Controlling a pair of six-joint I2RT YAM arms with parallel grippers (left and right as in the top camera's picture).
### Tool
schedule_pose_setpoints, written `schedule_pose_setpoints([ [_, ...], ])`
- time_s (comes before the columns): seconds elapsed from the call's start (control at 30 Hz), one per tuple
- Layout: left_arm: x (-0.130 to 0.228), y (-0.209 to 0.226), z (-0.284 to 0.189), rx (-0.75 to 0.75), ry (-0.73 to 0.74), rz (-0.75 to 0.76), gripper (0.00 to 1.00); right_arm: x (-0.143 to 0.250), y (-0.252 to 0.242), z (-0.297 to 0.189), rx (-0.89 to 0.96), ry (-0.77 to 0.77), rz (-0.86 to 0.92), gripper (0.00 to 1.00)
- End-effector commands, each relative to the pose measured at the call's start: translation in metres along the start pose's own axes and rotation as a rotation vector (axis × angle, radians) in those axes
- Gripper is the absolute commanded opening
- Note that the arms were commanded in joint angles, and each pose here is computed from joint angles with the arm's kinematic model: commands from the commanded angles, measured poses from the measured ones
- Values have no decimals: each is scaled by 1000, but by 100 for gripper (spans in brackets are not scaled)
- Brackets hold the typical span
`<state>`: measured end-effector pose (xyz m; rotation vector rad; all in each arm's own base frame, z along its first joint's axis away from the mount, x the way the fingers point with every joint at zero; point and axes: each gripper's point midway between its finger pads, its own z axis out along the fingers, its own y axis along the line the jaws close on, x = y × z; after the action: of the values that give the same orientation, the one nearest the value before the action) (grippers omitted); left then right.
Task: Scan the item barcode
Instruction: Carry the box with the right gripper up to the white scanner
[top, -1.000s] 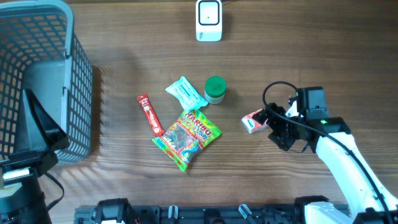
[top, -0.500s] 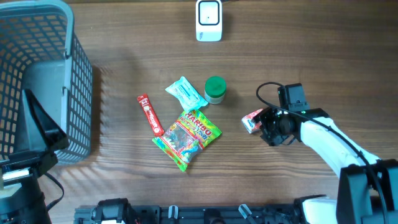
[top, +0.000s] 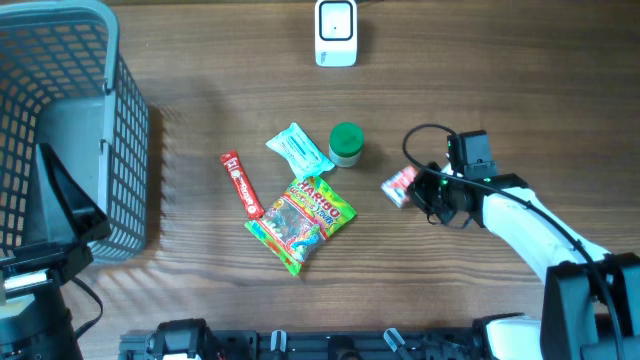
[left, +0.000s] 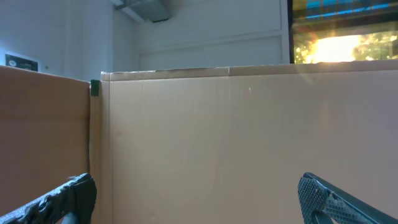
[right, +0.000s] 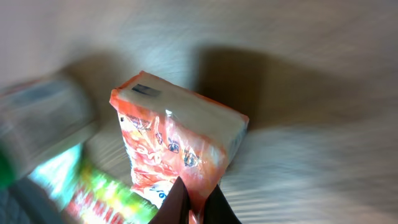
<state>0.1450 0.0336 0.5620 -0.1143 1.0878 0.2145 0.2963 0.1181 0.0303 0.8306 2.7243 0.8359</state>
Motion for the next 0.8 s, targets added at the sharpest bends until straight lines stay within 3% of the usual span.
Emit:
schedule_pose_setpoints([
  [0.0,3,-1,2,6,5,-6,100,37,64,-30,-368,117,-570,4],
  [0.07,2,-1,2,6,1,-6,100,65,88,-56,-595,198,-719,4],
  [0.17,0,-1,2,5,-7,-7,100,91,110,-107,-912,311,-762,4],
  [0.27,-2,-1,2,4,-13,-8,100,104,116,-146,-1174,306,-911,4],
  [0.47,-2,-1,2,4,-17,-9,100,101,121,-148,-1233,163,-1141,4],
  [0.63,-4,-6,2,34,-22,-9,100,116,144,-154,-1244,281,-1154,5],
  [0.77,-12,-14,-7,88,-48,-10,100,143,177,-182,-1269,349,-1269,4],
])
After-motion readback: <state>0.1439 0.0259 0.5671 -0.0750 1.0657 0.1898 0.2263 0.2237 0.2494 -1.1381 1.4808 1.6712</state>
